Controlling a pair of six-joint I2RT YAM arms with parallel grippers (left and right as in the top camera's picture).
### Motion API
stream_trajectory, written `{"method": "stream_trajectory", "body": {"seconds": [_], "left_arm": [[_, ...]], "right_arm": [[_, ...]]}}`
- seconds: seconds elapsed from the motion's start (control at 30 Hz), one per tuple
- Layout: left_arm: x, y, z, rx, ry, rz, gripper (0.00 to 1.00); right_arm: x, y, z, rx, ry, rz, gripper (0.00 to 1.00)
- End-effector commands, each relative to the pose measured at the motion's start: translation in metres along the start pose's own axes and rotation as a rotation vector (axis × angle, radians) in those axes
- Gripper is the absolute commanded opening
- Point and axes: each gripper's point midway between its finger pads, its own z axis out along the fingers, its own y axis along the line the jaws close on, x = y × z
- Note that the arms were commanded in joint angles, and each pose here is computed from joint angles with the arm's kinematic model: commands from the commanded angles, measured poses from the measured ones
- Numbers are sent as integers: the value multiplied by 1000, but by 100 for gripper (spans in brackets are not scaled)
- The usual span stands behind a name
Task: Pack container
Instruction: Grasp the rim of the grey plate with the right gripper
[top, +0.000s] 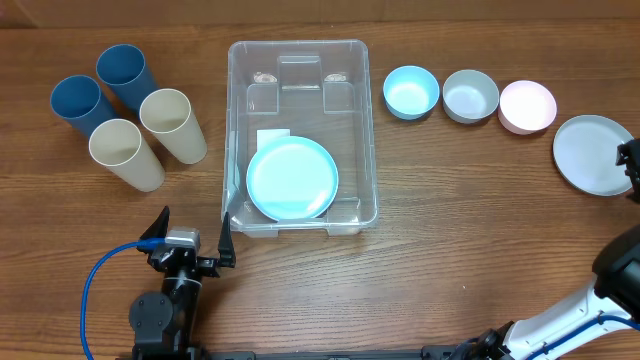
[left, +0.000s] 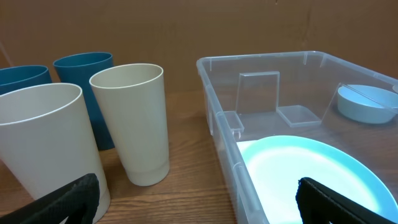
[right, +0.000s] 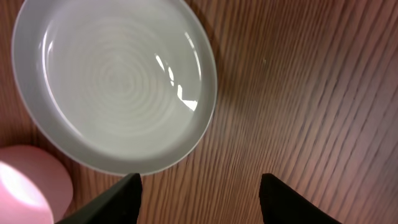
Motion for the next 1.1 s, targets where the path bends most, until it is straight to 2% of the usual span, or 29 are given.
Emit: {"method": "stream_trajectory", "body": {"seconds": [0.0,0.17,0.4,0.5,0.67,0.77,0.8,0.83,1.0,1.07], "left_arm": [[0,1,0,-4,-5,-6,100],[0,1,0,-4,-5,-6,100],[0,1,0,-3,-5,-6,100],[0,1,0,-3,-5,-6,100],[0,1,0,-4,-5,-6,100],[0,1,0,-4,-5,-6,100],[0,1,0,-4,-5,-6,100],[0,1,0,-3,-5,-6,100],[0,1,0,-4,-5,-6,100],[0,1,0,-3,-5,-6,100]], "right_arm": [[-6,2,10,-30,-30,21,62],[-17,10,30,-75,-91,18,60],[-2,-7,73,-27,-63,20,58],[4,-13,93,3,-31,20,52],[3,-13,102,8,-26,20,26],[4,-15,106,20,-22,19,18],[5,-16,107,23,-19,17,8],[5,-16,107,23,-18,16,4],[9,-10,101,-3,14,16,4],[7,2,80,-50,33,16,4]]}}
